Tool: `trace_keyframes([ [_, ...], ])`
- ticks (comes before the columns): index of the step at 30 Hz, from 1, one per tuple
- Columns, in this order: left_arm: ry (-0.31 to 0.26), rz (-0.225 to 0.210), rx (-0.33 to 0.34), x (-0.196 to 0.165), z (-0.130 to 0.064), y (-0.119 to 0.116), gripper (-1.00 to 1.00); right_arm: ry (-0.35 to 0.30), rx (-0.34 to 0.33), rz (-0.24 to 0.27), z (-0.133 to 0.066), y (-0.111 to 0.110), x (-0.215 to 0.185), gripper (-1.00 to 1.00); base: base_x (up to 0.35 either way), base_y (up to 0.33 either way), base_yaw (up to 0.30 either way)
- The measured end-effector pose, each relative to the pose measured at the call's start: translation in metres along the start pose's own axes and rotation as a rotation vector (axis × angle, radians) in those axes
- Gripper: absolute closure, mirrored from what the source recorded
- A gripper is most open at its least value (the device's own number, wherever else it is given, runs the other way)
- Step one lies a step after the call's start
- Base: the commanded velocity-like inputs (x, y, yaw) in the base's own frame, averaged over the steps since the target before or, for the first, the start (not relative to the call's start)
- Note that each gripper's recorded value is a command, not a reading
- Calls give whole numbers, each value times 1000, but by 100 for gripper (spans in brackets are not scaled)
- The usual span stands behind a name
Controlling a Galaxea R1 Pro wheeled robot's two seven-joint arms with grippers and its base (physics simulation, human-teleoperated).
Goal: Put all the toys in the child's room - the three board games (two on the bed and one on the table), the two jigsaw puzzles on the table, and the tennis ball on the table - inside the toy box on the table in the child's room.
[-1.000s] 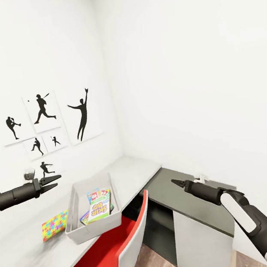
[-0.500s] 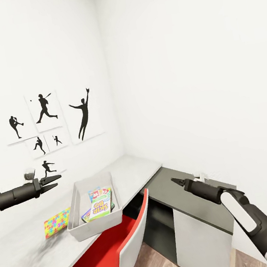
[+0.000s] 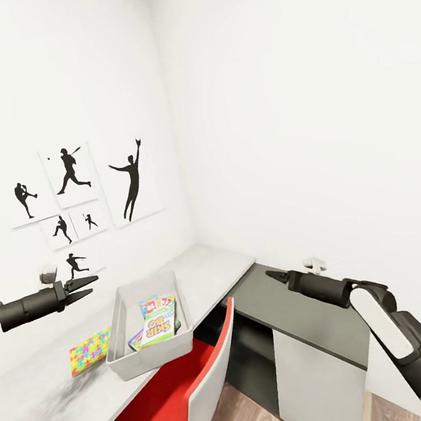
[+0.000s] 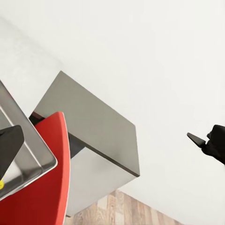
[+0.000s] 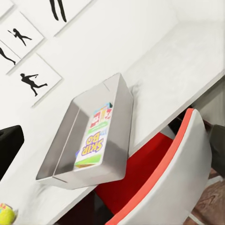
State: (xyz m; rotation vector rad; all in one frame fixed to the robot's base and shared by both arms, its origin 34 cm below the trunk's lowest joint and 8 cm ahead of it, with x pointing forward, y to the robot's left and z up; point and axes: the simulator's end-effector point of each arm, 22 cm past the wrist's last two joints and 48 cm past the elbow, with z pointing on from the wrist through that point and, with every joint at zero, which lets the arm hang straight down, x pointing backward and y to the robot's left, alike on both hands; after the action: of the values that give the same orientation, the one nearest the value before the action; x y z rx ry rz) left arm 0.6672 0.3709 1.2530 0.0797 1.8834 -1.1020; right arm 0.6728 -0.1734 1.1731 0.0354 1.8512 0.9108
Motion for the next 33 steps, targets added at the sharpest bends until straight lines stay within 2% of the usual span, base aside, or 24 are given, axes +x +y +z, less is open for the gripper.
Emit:
trace_keyframes([
  [11,0,-1,2,0,0,0,-100,-7,3,-7,-2,1,-4,-100,-7,0,0],
  [17,1,-1,3,0,1,0,-100,-7,3,-7,-2,1,-4,-100,-171,78,20],
  [27,1,-2,2,1,1,0,-100,-6,4,-7,-1,1,-4,-100,-61,36,245],
  [33,2,-3,2,1,2,1,-100,-4,4,-6,0,1,-2,-100,-100,152,289],
])
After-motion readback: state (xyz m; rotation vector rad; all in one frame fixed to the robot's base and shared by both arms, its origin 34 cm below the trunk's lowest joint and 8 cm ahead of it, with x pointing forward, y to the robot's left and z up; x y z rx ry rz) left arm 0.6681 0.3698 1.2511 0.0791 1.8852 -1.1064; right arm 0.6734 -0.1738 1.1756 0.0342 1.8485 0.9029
